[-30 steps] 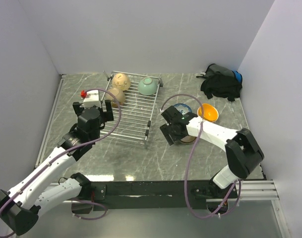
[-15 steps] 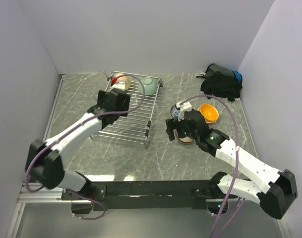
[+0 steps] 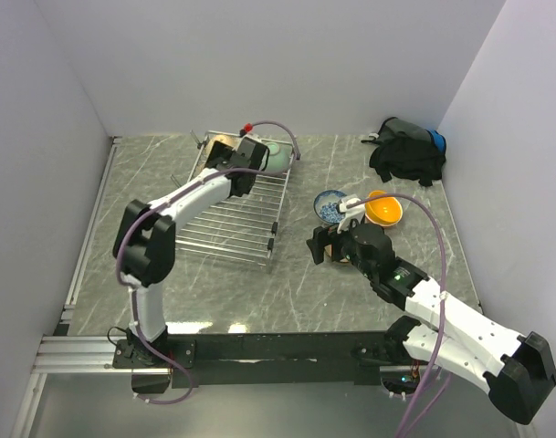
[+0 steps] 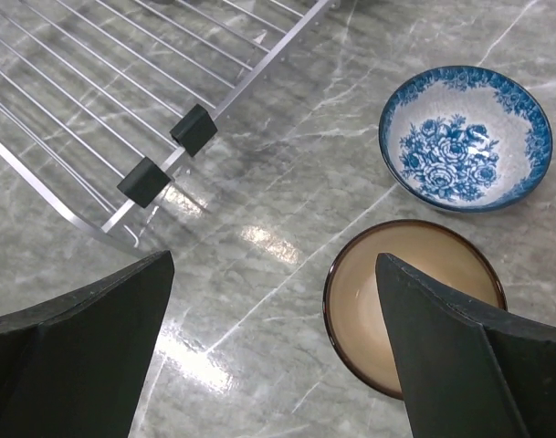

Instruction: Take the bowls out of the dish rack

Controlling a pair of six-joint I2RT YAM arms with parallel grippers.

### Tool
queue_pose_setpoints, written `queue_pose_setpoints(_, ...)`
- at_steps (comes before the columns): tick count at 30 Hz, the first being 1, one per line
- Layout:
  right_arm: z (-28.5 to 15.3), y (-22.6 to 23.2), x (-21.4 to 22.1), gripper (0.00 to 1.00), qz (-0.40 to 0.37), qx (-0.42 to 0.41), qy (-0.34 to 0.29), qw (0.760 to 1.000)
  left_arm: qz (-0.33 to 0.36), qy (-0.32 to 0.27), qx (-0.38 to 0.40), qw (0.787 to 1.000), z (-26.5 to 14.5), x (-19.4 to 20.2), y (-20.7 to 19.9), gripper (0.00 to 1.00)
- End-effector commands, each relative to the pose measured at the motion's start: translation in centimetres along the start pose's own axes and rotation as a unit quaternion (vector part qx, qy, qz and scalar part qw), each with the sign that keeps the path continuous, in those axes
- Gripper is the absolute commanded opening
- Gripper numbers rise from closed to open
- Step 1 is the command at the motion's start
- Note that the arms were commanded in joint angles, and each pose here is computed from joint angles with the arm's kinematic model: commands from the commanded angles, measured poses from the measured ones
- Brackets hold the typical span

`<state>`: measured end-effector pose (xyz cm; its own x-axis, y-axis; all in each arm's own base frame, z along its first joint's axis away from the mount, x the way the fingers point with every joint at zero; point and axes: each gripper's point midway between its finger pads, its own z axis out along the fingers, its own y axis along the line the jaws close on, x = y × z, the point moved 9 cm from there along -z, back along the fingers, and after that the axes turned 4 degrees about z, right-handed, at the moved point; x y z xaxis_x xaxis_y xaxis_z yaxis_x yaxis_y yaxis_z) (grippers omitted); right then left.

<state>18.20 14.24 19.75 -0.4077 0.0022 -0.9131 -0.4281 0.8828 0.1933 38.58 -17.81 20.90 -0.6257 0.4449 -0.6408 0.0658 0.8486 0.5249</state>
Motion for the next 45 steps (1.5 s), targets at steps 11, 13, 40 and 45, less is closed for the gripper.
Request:
queue_pose_setpoints(11,0.9,0.4,-0.1,1.00,-0.024,-0.039,-0.037,0.998,0.074,0.015,-0.082,0.994,5.5,-1.6,-2.3,0.99)
queue_pose_setpoints(13,1.0,0.3,0.1,1.00,-0.026,-0.038,-0.034,0.998,0.080,0.019,-0.088,0.993,6.0,-1.5,-2.6,1.00)
queue_pose_setpoints(40,1.9,0.5,0.7,1.00,-0.034,-0.050,-0.018,0.998,0.178,0.073,-0.111,0.975,8.2,1.4,-4.1,0.99)
queue_pose_setpoints(45,2.0,0.6,0.8,1.00,-0.034,-0.056,-0.015,0.998,0.181,0.068,-0.087,0.977,7.7,0.6,-3.8,0.99)
